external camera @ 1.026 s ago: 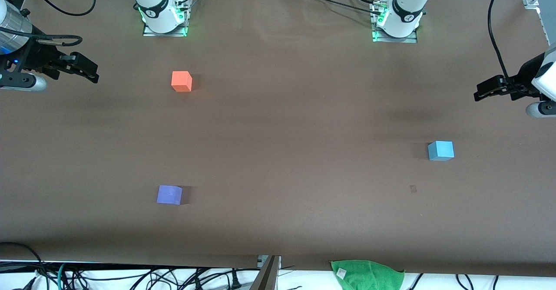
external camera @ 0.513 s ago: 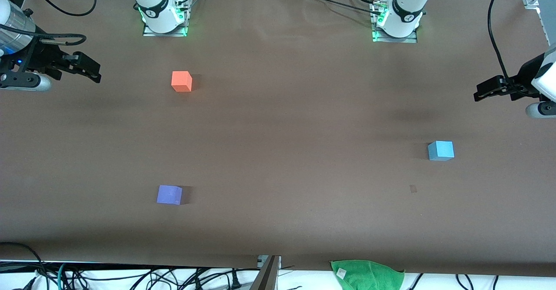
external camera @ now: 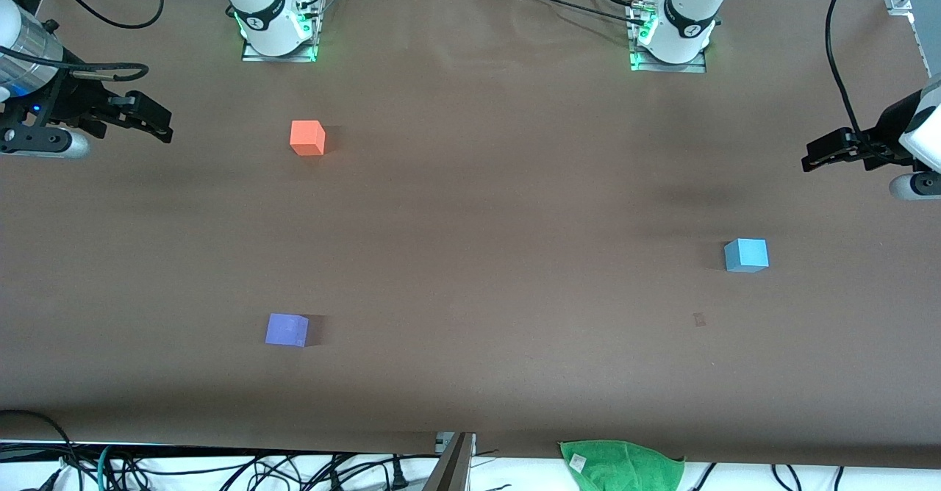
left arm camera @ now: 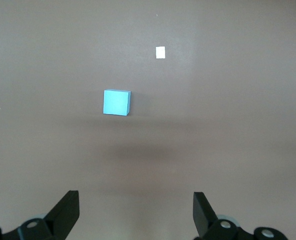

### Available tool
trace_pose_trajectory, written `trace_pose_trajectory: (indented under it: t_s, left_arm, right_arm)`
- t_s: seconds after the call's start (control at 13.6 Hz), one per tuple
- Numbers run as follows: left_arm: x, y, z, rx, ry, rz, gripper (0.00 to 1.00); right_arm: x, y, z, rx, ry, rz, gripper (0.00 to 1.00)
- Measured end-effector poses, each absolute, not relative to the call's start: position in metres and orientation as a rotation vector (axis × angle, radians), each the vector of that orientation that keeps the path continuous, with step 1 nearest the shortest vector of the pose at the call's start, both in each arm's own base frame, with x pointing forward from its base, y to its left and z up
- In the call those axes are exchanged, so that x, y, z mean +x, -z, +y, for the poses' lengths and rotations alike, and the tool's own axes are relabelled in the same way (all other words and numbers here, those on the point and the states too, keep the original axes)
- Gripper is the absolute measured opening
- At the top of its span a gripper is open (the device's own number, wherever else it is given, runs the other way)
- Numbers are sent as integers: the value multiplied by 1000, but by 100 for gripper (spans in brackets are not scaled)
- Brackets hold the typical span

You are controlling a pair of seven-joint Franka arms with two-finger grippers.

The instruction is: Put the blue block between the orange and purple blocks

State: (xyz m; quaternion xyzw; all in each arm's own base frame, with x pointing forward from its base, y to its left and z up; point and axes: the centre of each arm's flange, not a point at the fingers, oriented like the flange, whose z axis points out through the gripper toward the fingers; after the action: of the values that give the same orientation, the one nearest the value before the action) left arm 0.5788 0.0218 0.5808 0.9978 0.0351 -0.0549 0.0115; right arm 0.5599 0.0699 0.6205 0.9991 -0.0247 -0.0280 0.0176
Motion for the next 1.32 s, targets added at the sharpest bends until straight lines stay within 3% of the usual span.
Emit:
trace_pose_trajectory:
  t_s: [0.81, 1.1, 1.32]
  left_arm:
    - [585, -564, 33, 3106, 217, 140, 100]
    - [602, -513, 59, 3085, 332, 115, 100]
    - [636, -444, 63, 3083, 308, 76, 100]
  right_arm:
    - [561, -620, 70, 3104, 87, -77, 100]
    - [561, -620, 70, 3104, 86, -76, 100]
    - [561, -619, 70, 3104, 87, -76, 100]
